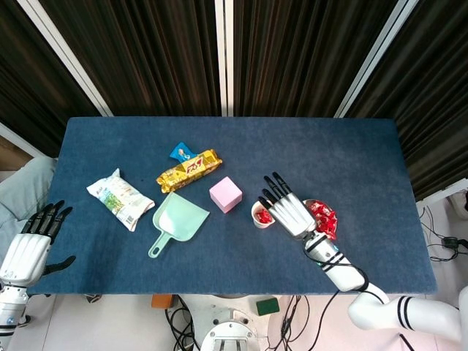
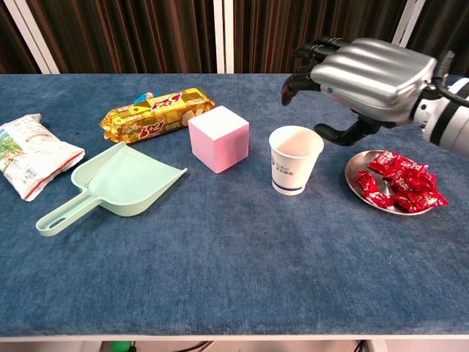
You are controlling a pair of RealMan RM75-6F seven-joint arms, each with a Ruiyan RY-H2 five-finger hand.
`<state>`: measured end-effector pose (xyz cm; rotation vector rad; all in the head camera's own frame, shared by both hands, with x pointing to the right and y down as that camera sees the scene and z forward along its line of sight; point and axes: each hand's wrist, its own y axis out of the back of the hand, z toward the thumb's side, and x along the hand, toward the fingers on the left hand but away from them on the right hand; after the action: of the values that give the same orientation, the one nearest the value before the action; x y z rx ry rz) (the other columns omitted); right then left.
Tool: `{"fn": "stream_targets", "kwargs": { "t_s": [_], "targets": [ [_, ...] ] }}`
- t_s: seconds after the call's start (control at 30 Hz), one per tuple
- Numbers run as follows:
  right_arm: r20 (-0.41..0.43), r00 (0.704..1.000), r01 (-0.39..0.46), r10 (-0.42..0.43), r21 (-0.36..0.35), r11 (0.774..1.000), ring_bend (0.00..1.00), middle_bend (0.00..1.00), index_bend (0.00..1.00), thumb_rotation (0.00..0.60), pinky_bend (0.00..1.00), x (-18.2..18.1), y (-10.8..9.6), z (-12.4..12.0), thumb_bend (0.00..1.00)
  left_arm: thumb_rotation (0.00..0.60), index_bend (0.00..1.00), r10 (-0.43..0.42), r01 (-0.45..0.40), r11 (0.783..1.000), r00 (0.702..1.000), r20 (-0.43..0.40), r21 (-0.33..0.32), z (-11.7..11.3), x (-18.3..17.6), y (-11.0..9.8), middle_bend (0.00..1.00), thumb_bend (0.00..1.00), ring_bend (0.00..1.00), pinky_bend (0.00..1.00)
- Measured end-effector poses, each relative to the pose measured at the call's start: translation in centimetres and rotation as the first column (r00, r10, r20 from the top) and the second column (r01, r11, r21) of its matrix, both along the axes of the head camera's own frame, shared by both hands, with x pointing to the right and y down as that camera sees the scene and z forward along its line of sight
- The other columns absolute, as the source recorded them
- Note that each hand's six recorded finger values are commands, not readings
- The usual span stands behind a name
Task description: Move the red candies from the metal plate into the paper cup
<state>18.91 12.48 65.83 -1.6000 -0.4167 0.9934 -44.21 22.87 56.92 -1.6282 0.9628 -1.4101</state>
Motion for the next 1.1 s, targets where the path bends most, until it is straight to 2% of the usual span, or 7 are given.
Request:
{"fn": "stream_targets", "kwargs": {
  "t_s": [0.13,0.27,0.5,0.77,1.1],
  "targets": [
    [-0.040,0.998,-0.039,0.039,-0.008,0.999,0.00,0.19,0.20,0.600,0.00,3.5,0.2,-0.4,0.34,0.600,0.09,0.002,-0.002,1.000,1.000,-0.001,-0.001,0.0,0.0,0.0,0.03,0.10,0.00,0.15],
    [-0.126,0.989,-0.087,0.082,-0.040,0.995,0.00,0.14,0.12,0.600,0.00,7.9,0.7,-0.7,0.29,0.600,0.09,0.005,-0.005,1.000,1.000,-0.001,-0.001,0.0,0.1,0.0,0.03,0.10,0.00,0.15],
    [-0.272,0.952,-0.182,0.143,-0.122,0.976,0.00,0.13,0.08,0.600,0.00,13.8,2.6,-0.6,0.28,0.600,0.09,0.010,-0.010,1.000,1.000,0.003,-0.004,0.2,0.4,0.0,0.03,0.10,0.00,0.15],
    [-0.341,0.930,-0.208,0.134,-0.191,0.959,0.00,0.12,0.09,0.600,0.00,15.5,4.4,1.3,0.28,0.600,0.09,0.012,-0.012,1.000,1.000,0.004,-0.007,0.2,0.4,0.0,0.03,0.10,0.00,0.15],
    [-0.360,0.925,-0.205,0.124,-0.195,0.959,0.00,0.13,0.12,0.600,0.00,15.0,5.4,3.5,0.30,0.600,0.09,0.005,-0.005,1.000,1.000,0.002,-0.004,0.2,0.2,-0.1,0.03,0.10,0.00,0.15]
  ]
}}
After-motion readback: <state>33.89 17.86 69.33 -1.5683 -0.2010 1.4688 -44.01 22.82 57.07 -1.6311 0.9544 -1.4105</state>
